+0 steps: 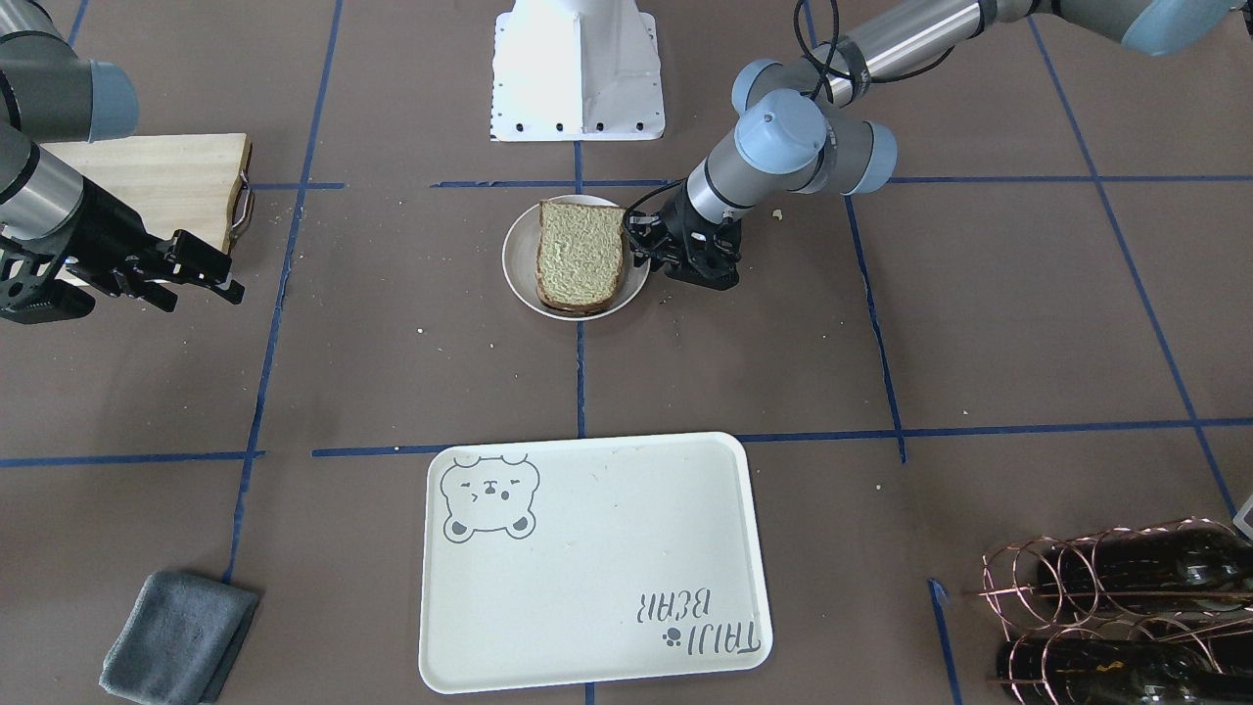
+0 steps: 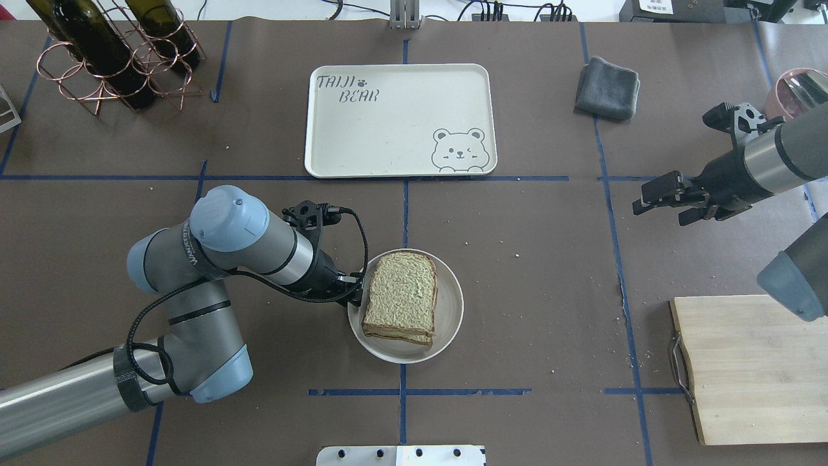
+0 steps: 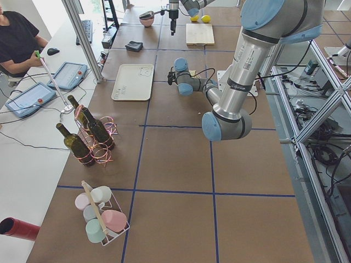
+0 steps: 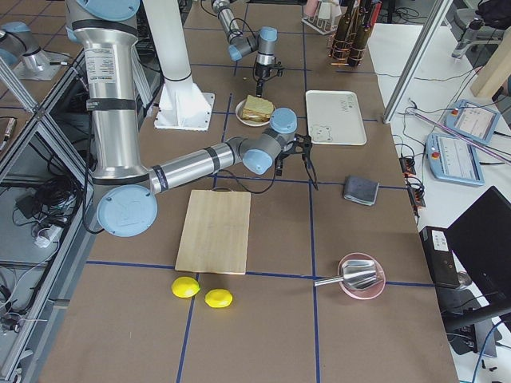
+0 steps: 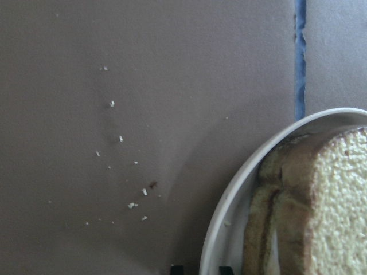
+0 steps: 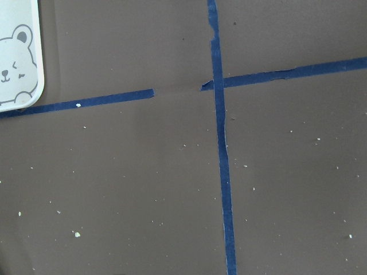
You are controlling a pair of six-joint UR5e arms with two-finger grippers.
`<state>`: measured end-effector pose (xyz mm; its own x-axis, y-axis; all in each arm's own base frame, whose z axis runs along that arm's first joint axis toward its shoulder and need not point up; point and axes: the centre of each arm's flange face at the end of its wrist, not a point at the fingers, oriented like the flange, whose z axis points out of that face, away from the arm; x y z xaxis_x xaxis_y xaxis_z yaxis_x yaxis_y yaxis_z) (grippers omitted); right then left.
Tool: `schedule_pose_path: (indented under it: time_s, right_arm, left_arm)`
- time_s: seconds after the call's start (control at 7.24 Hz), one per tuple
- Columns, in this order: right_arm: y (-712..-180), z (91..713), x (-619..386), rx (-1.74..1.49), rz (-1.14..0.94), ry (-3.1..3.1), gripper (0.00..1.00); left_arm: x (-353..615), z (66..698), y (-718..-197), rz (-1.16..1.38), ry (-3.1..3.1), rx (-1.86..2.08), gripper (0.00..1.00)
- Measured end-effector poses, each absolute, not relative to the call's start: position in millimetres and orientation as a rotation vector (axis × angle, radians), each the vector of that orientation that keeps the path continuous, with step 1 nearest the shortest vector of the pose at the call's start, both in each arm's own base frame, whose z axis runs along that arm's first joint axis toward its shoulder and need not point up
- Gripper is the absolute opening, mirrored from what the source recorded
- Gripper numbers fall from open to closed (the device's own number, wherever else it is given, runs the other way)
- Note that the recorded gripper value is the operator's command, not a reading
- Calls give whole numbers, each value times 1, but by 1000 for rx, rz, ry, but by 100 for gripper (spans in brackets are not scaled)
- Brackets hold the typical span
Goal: Make sandwich and place on tray
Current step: 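Close the left gripper on the white plate rim, then slide the plate with the left gripper onto the bear-printed tray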
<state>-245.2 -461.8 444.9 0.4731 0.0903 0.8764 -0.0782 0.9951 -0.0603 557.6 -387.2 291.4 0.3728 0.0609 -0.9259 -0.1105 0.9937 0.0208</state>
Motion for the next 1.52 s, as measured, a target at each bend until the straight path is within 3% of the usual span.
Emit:
schedule_pose_path:
  time_s: [0.28, 0.55, 1.52]
  right_arm:
    - [-461, 445, -245, -12, 103, -1073, 100]
    - [-459, 444, -244, -11, 102, -1075, 100]
    - [-450, 442, -236, -7, 102, -1080, 100]
  left_arm:
    - [562, 292, -385, 110, 1180, -46, 29]
    - [567, 290, -382, 117, 1182, -48, 0]
    - [533, 237, -394, -287, 1348, -217, 0]
